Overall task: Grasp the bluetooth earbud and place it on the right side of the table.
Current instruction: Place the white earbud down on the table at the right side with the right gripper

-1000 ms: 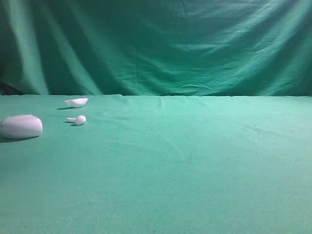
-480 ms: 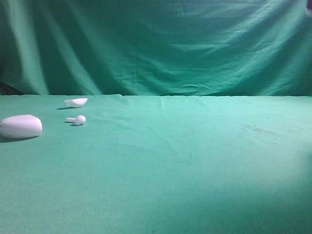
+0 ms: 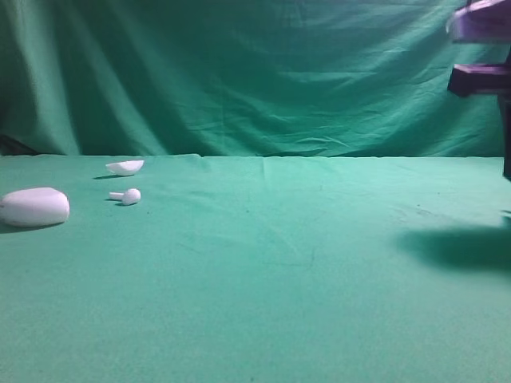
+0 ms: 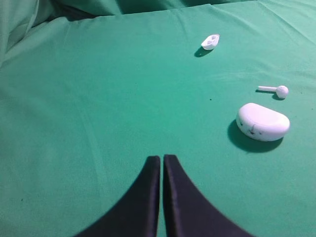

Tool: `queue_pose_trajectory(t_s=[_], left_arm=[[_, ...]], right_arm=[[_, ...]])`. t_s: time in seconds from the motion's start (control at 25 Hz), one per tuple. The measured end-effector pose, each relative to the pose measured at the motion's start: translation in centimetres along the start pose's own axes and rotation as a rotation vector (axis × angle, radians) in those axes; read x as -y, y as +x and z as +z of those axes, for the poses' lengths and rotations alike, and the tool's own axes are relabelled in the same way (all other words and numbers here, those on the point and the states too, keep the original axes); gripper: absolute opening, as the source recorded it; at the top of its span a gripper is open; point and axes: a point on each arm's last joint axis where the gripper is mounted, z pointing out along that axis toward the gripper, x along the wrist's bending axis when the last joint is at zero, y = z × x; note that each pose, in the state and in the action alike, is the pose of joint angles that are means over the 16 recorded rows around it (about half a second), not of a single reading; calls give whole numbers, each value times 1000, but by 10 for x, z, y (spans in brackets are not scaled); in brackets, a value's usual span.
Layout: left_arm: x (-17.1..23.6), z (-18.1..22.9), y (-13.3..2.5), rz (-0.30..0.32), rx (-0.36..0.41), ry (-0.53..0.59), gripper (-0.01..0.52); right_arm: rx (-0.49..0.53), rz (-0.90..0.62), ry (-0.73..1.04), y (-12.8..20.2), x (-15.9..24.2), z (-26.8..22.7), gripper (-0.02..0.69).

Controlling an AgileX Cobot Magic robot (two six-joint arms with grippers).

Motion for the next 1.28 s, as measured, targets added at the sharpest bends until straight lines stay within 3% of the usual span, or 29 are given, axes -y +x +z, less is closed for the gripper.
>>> queue_pose_trajectory(t_s=[0.36, 0.8, 0.92, 1.04, 1.28], left_arm=[[0, 0, 0, 0, 0, 0, 0], [0, 0, 0, 0, 0, 0, 0], [0, 0, 0, 0, 0, 0, 0], [0, 0, 0, 0, 0, 0, 0], [0, 0, 0, 0, 0, 0, 0]], right_arm=[[6, -19, 10, 0, -2, 22, 126], [5, -7, -12, -1, -5, 6, 381], [2, 3, -50, -1, -6, -14, 421], [-5, 17, -113, -2, -5, -44, 398], [-23, 45, -294, -3, 14, -121, 231]])
